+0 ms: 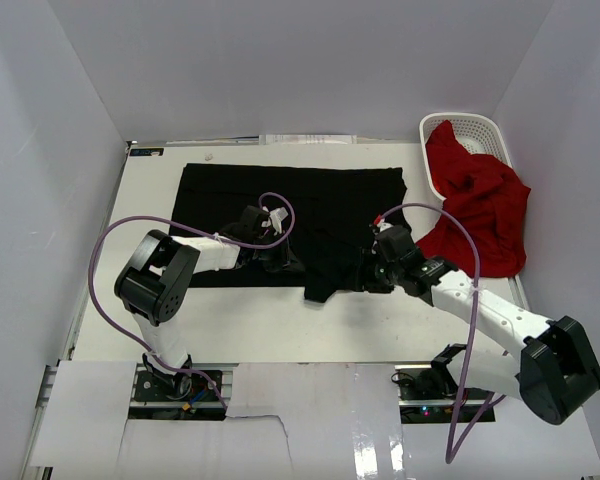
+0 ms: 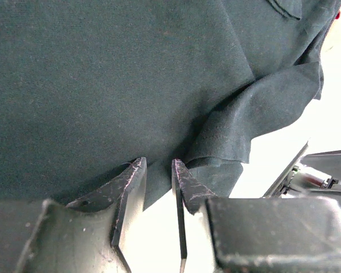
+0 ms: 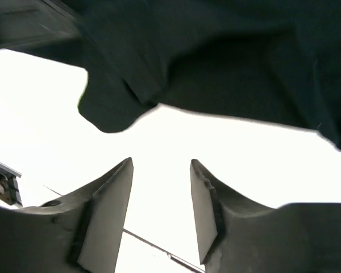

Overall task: Fold and stack the t-shirts
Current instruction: Grap the side of the flattened tshirt closest away from the robot with both arms

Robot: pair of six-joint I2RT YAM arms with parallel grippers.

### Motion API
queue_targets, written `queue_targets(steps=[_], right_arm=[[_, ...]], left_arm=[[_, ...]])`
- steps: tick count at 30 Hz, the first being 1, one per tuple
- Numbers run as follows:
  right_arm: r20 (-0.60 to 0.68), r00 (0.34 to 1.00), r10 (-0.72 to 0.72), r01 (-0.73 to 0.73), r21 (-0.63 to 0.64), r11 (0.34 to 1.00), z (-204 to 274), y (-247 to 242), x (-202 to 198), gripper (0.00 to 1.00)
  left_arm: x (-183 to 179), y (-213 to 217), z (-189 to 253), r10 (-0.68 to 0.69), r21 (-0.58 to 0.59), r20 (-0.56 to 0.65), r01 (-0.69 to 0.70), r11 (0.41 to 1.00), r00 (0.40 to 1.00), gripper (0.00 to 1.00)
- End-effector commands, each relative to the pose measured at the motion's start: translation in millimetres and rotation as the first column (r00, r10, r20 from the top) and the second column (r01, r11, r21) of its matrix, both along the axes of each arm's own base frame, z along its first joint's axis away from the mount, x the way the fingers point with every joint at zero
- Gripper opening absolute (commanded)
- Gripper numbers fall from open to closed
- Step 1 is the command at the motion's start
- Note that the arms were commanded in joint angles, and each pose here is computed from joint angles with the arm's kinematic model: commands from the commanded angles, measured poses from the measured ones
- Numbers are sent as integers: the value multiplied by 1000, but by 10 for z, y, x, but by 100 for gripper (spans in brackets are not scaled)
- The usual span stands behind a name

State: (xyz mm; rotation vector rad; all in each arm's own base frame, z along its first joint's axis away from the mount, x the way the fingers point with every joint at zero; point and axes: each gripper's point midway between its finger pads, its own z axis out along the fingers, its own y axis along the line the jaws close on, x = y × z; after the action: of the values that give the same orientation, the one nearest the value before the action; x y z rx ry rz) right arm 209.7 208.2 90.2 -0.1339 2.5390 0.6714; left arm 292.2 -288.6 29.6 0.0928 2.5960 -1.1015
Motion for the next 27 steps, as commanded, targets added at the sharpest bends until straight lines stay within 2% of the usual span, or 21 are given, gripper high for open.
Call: queue_targets(steps=[1, 4, 6, 11, 13, 16, 23, 27], right_arm=[[12, 999, -44, 42, 135, 990, 123, 181, 80, 49], [-39, 997, -61, 67, 163, 984, 30, 227, 45, 43], [-64, 995, -70, 82, 208, 975, -4, 291, 28, 43], [-102, 985, -138, 164, 310, 937, -48, 376, 71, 51], [-157, 971, -179, 222, 326, 919, -151, 358, 20, 54], [-193, 955, -225, 284, 380, 880, -214, 347, -12, 55], [-158, 930, -332, 367, 420, 830, -192, 245, 108, 51], [-161, 927, -339, 375, 434, 819, -165, 290, 176, 49]], left_arm=[[39, -55, 143, -22, -16, 39, 23, 1000, 999, 36], [35, -52, 162, -23, -18, 44, 24, 1000, 999, 36], [28, -48, 163, -23, -18, 44, 24, 1000, 999, 36], [17, -43, 175, -21, -20, 44, 22, 1000, 999, 36], [19, -42, 175, -19, -20, 44, 20, 1000, 999, 36], [23, -40, 188, -17, -20, 48, 18, 1000, 999, 36], [25, -46, 186, -14, -24, 47, 15, 1000, 999, 36], [20, -49, 183, -13, -28, 42, 14, 1000, 999, 36]])
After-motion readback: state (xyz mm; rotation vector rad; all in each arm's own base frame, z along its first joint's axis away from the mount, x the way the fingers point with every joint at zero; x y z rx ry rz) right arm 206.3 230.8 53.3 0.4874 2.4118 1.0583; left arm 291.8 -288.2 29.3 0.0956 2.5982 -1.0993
